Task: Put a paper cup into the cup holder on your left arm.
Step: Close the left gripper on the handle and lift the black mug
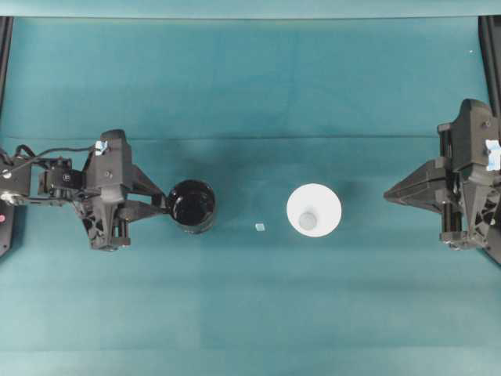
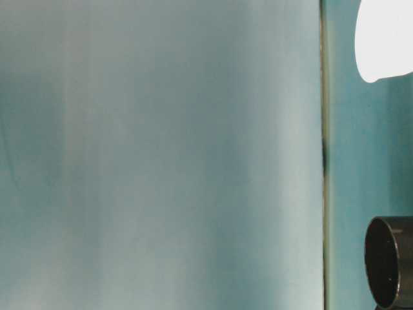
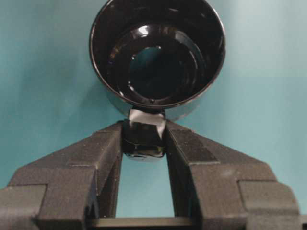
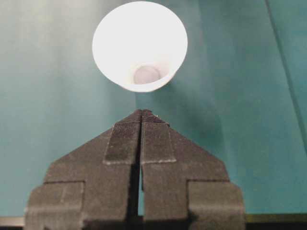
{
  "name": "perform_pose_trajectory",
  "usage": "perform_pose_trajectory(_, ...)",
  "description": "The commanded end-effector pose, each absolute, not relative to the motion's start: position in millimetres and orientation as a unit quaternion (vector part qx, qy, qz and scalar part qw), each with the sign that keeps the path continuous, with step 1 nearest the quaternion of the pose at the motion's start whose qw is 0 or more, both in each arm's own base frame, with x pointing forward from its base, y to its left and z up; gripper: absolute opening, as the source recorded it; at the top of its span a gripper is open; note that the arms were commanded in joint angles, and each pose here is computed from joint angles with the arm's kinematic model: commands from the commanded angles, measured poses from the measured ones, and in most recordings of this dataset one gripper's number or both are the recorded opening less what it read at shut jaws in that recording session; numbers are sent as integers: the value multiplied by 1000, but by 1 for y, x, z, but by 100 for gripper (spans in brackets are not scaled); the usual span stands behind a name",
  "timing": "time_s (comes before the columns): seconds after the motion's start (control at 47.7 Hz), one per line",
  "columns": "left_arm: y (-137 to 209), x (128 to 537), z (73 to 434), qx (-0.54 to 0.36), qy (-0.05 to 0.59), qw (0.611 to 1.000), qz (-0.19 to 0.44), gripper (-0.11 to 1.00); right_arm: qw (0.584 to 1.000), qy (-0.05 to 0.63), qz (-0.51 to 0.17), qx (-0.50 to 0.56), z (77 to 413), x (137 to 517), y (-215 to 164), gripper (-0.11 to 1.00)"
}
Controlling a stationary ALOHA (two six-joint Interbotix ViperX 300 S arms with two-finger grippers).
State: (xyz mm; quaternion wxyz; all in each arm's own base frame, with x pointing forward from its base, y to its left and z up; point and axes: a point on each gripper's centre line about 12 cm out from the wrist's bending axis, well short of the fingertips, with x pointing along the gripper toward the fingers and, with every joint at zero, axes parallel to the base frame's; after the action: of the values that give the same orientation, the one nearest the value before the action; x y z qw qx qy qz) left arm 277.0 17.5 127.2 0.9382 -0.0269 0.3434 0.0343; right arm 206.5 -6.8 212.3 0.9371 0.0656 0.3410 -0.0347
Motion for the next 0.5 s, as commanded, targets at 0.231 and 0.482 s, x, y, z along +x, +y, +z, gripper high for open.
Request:
perform_pose_trajectory(0.231, 17, 282, 131, -23, 338, 940, 32, 32, 941, 328, -36, 69, 222, 211, -7, -2)
perform_pose_trajectory(0.482, 18, 293, 143, -19, 315, 948, 31, 32, 942, 328, -37, 69, 222, 211, -8, -2)
